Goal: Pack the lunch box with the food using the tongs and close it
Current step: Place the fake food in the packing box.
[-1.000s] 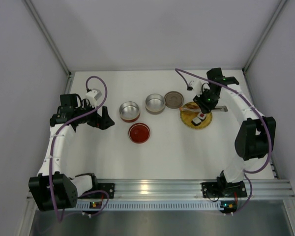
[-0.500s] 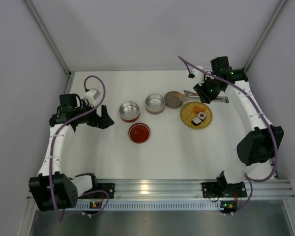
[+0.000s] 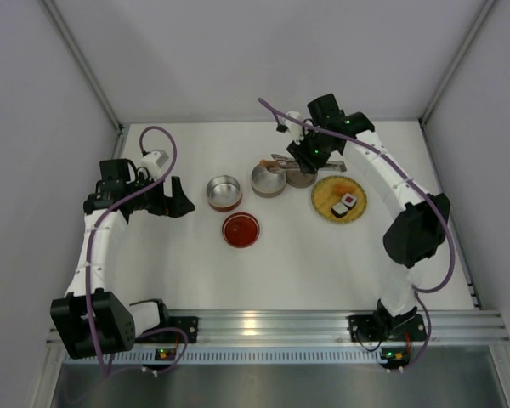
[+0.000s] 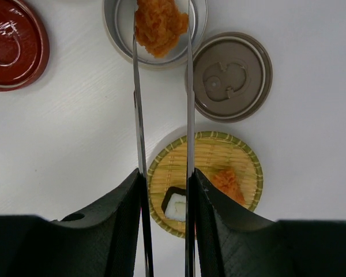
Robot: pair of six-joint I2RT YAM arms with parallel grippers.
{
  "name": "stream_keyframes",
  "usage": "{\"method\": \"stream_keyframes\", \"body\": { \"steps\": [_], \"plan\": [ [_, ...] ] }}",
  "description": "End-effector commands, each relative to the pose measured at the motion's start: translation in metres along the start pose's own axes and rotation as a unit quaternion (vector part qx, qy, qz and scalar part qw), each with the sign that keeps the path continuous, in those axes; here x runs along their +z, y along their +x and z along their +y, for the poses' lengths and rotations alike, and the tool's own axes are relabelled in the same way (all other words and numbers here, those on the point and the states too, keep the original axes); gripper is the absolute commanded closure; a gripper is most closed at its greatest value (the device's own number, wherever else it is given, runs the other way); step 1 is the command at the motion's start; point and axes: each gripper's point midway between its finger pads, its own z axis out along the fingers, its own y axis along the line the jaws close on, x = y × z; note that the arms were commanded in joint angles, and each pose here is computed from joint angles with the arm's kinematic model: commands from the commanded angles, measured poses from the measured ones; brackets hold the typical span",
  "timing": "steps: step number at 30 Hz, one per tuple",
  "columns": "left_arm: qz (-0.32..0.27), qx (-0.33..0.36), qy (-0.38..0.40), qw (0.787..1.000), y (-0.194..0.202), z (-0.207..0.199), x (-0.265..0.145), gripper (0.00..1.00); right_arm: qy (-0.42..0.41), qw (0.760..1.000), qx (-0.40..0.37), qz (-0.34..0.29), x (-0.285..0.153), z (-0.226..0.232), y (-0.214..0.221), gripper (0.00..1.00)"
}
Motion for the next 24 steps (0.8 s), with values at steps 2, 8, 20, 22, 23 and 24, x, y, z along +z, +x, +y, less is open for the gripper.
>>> {"method": "stream_keyframes", "body": {
  "steps": [2, 8, 20, 22, 23, 24],
  "plan": [
    [-0.025, 0.015, 0.004, 1.000, -0.015, 0.000, -0.002, 0.02, 0.026, 0.999, 0.008, -0.030, 0.017, -0.010, -0.028, 0.97],
    [-0.024, 0.016, 0.006, 1.000, -0.014, 0.000, -0.001, 0.02, 0.014, 1.000, 0.014, -0.025, 0.037, -0.007, -0.026, 0.97],
    [-0.019, 0.018, 0.003, 1.000, -0.010, 0.002, 0.001, 0.02, -0.016, 1.000, 0.018, -0.009, 0.062, 0.011, -0.023, 0.91],
    [-0.019, 0.019, 0.004, 1.000, -0.009, 0.002, 0.000, 0.02, -0.019, 1.000, 0.019, -0.004, 0.067, 0.013, -0.021, 0.90],
    [-0.019, 0.019, 0.003, 1.000, -0.009, 0.002, 0.001, 0.02, -0.021, 1.000, 0.018, -0.004, 0.068, 0.015, -0.021, 0.89],
    [-0.019, 0.020, 0.004, 1.000, -0.009, 0.002, 0.001, 0.02, -0.023, 1.000, 0.017, -0.003, 0.069, 0.016, -0.022, 0.86]
  ]
}}
